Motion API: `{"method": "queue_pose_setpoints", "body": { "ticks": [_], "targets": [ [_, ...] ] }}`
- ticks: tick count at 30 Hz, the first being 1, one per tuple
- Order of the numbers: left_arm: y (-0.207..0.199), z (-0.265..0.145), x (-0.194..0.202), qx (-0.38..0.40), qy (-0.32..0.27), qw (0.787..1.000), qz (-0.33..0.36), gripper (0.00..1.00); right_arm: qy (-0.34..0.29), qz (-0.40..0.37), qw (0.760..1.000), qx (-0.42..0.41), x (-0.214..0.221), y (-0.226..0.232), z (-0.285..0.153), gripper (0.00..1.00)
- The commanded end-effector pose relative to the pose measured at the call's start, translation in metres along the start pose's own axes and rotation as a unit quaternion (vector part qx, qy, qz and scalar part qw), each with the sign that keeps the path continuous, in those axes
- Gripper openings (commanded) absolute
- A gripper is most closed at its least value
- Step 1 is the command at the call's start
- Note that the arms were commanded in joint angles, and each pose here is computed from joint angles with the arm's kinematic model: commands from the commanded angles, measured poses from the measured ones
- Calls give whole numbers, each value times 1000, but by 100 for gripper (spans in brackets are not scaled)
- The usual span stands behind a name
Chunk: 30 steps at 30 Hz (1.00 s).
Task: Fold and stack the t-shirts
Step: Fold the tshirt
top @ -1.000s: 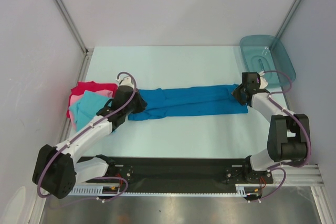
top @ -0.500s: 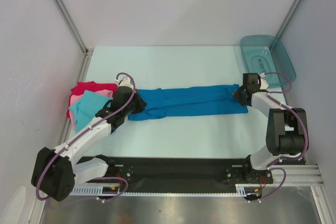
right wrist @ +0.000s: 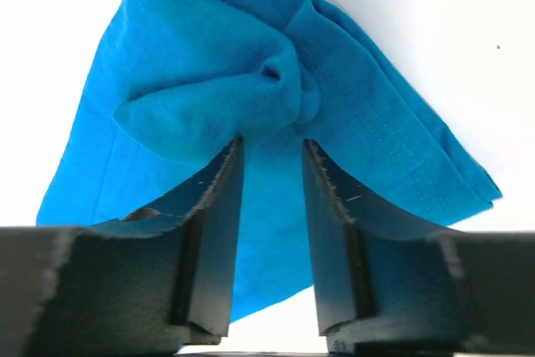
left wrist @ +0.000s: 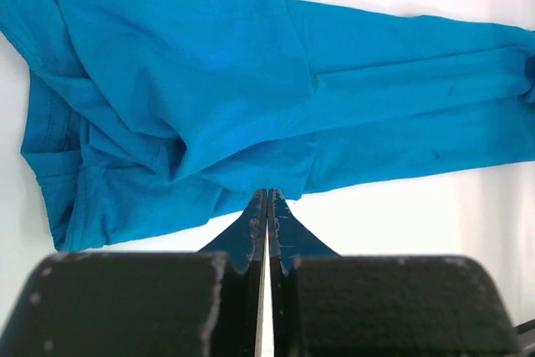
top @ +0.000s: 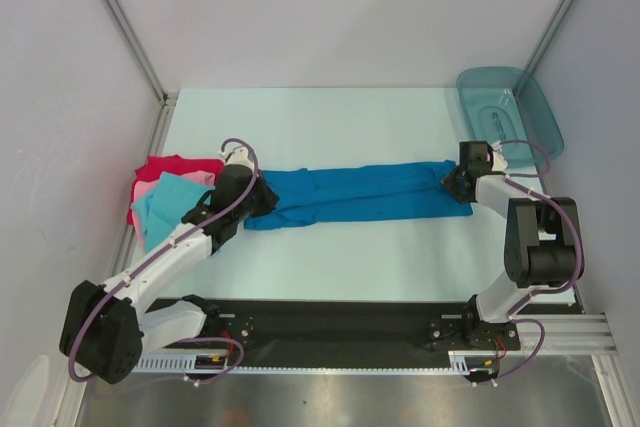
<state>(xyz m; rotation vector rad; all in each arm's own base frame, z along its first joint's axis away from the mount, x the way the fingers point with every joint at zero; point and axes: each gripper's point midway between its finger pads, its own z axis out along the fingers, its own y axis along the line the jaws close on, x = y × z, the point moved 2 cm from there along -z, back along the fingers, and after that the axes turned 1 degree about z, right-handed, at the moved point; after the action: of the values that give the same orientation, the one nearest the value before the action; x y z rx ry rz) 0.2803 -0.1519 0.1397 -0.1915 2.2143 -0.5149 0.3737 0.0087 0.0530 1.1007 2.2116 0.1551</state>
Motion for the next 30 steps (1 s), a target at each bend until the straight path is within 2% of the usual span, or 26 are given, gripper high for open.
{"method": "queue_pose_setpoints", "body": {
  "ticks": [1, 6, 9, 10, 13, 26, 27, 28, 30],
  "targets": [
    [-2, -1, -5, 3, -13, 1000, 10, 2, -21, 3, 1000, -7, -10, 6, 5, 37],
    [-2, -1, -4, 2, -12, 1000, 11, 1, -24, 4, 1000, -8, -11, 9, 6, 30],
    [-3, -1, -3, 3, -11, 1000, 12, 1, -28, 4, 1000, -10, -13, 11, 4, 22],
    [-3, -1, -4, 3, -12, 1000, 12, 1, -29, 4, 999, -12, -13, 12, 4, 12],
    [-4, 0, -2, 1, -11, 1000, 14, 1, -32, 2, 999, -11, -16, 15, 2, 0],
    [-6, -5, -5, 1, -19, 1000, 21, 0, -54, -19, 998, -4, -44, 46, -6, 0],
    [-6, -6, -5, 2, -19, 1000, 21, 0, -52, -20, 998, -3, -42, 45, -5, 3],
    [-7, -4, -5, 2, -17, 1000, 20, 0, -52, -19, 998, -4, -43, 45, -6, 11],
    [-7, -4, -5, 4, -17, 1000, 20, 0, -45, -18, 999, -5, -39, 43, -5, 16]
  ]
}}
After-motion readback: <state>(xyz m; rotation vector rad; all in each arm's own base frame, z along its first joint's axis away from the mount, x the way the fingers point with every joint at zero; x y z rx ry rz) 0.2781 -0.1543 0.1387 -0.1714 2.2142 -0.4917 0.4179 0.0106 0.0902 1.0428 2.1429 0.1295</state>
